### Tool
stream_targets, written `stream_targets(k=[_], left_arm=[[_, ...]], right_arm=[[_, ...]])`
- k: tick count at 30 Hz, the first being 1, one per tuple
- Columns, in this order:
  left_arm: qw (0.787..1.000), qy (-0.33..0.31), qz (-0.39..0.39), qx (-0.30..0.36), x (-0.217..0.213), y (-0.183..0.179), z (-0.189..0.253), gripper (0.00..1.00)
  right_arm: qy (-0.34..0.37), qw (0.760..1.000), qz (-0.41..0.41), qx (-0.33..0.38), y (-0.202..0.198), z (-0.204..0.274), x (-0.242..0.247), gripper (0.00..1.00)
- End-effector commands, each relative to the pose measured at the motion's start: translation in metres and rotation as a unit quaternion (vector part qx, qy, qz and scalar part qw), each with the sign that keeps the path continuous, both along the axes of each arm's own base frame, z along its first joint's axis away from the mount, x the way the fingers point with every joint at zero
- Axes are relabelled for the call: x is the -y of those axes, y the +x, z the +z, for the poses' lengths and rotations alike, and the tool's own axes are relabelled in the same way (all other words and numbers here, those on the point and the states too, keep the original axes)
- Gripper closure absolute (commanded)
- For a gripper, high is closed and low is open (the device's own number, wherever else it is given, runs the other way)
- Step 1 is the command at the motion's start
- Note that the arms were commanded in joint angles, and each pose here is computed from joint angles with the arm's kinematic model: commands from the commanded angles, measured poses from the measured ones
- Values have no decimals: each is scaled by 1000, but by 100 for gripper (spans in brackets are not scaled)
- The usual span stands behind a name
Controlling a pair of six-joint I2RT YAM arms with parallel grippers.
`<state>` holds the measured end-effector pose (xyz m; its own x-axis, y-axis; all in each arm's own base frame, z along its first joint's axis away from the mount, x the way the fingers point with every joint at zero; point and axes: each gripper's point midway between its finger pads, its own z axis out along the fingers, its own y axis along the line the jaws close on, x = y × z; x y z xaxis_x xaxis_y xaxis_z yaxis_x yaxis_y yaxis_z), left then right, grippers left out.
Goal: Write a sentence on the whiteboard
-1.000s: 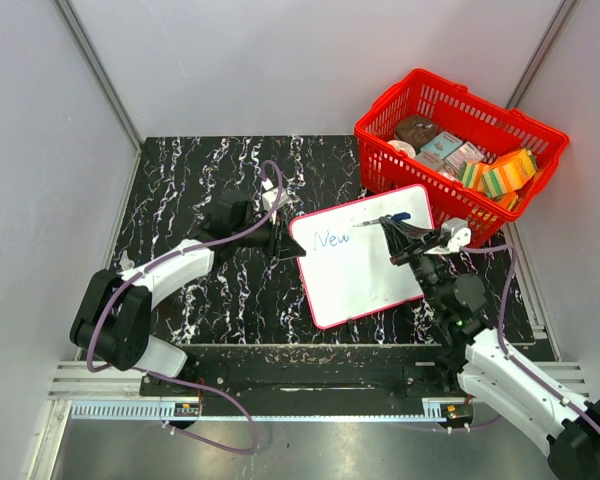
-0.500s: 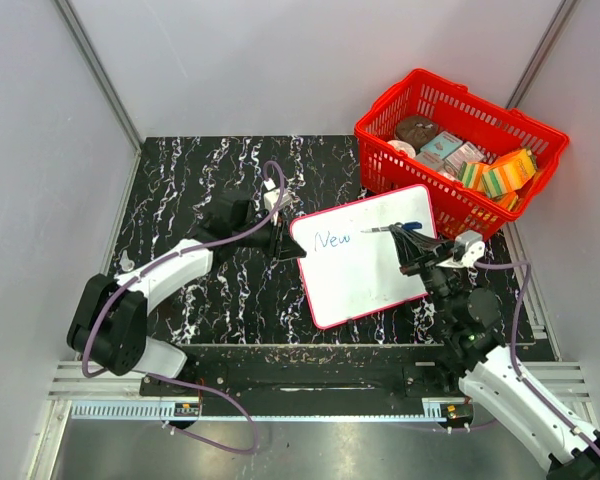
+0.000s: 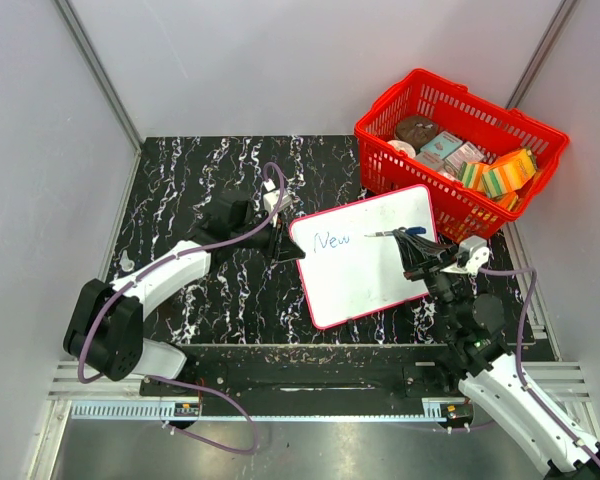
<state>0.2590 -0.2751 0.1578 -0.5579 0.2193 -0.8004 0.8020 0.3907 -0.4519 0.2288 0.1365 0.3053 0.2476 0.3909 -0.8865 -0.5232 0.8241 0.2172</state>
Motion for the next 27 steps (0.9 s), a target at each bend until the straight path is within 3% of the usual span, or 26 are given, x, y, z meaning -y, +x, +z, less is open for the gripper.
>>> stream_targets(k=[1, 27], left_arm=[[995, 84, 7, 51, -19, 6, -35, 100], [995, 88, 7, 53, -19, 4, -39, 100]], right_arm=[[-8, 1000, -3, 2, 1, 1, 0, 100], [2, 998, -70, -9, 30, 10, 11, 100]])
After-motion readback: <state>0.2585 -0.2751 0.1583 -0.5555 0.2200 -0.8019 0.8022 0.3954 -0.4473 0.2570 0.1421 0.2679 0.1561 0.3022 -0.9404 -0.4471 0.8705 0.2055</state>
